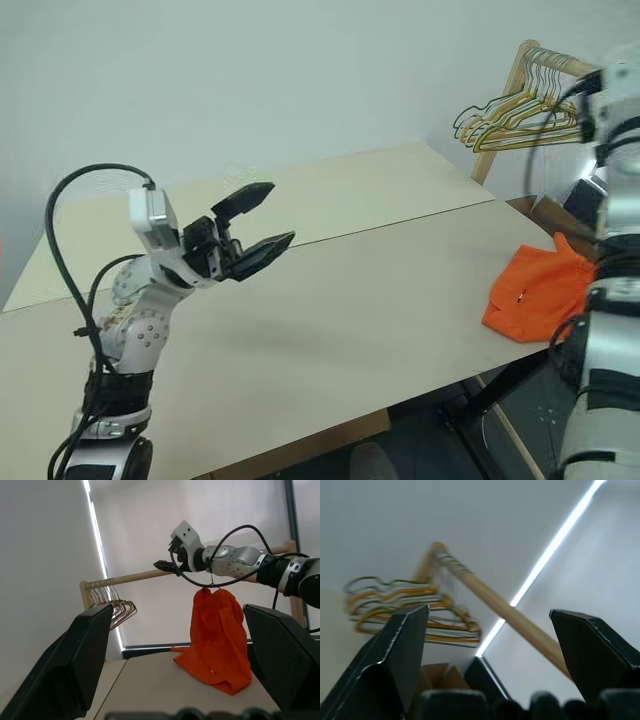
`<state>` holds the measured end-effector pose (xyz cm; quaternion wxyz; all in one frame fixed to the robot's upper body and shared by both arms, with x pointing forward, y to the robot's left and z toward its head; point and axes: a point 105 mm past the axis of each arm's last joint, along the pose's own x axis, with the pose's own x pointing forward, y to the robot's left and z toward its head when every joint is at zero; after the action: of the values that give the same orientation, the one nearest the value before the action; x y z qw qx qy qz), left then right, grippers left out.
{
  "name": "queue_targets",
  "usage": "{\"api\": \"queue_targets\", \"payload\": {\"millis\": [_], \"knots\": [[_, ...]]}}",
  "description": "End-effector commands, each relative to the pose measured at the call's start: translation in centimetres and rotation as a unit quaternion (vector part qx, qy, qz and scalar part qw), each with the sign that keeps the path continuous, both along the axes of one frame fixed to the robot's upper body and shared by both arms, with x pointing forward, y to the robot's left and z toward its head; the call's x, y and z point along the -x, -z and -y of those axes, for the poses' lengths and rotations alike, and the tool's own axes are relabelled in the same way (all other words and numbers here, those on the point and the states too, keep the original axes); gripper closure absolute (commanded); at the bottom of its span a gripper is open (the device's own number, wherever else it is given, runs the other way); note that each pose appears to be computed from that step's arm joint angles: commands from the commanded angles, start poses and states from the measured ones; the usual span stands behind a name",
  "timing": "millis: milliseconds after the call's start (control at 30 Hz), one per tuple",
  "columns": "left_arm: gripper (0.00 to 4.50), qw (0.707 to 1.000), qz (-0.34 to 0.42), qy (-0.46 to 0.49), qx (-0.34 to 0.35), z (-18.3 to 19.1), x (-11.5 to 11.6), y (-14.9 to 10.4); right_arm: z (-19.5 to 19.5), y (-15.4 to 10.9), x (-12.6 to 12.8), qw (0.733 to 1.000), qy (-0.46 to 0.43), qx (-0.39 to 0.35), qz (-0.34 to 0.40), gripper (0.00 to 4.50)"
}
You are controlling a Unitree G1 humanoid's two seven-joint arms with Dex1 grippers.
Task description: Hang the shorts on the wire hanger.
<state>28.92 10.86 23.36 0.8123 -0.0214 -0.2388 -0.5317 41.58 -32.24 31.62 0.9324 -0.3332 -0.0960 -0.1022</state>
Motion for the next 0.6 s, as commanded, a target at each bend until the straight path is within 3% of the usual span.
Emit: {"api": "queue_targets", "payload": {"millis": [33, 300, 600], "knots": [[0.00, 0.999, 0.026, -0.031, -0.020, -1.8, 0.5, -0.8, -6.8, 0.4, 0.0, 0.990, -0.134, 0.038, -0.023, 0.07], [0.00, 0.992, -0.029, -0.096, -0.073, -5.1, 0.9, 1.7, -16.6, 7.7, 1.8, 0.931, -0.326, 0.109, -0.124, 0.07], [0.00, 0.977, -0.088, -0.148, -0.129, -6.4, 0.8, 4.9, -17.9, 12.9, 4.4, 0.879, -0.403, 0.156, -0.201, 0.07]]}}
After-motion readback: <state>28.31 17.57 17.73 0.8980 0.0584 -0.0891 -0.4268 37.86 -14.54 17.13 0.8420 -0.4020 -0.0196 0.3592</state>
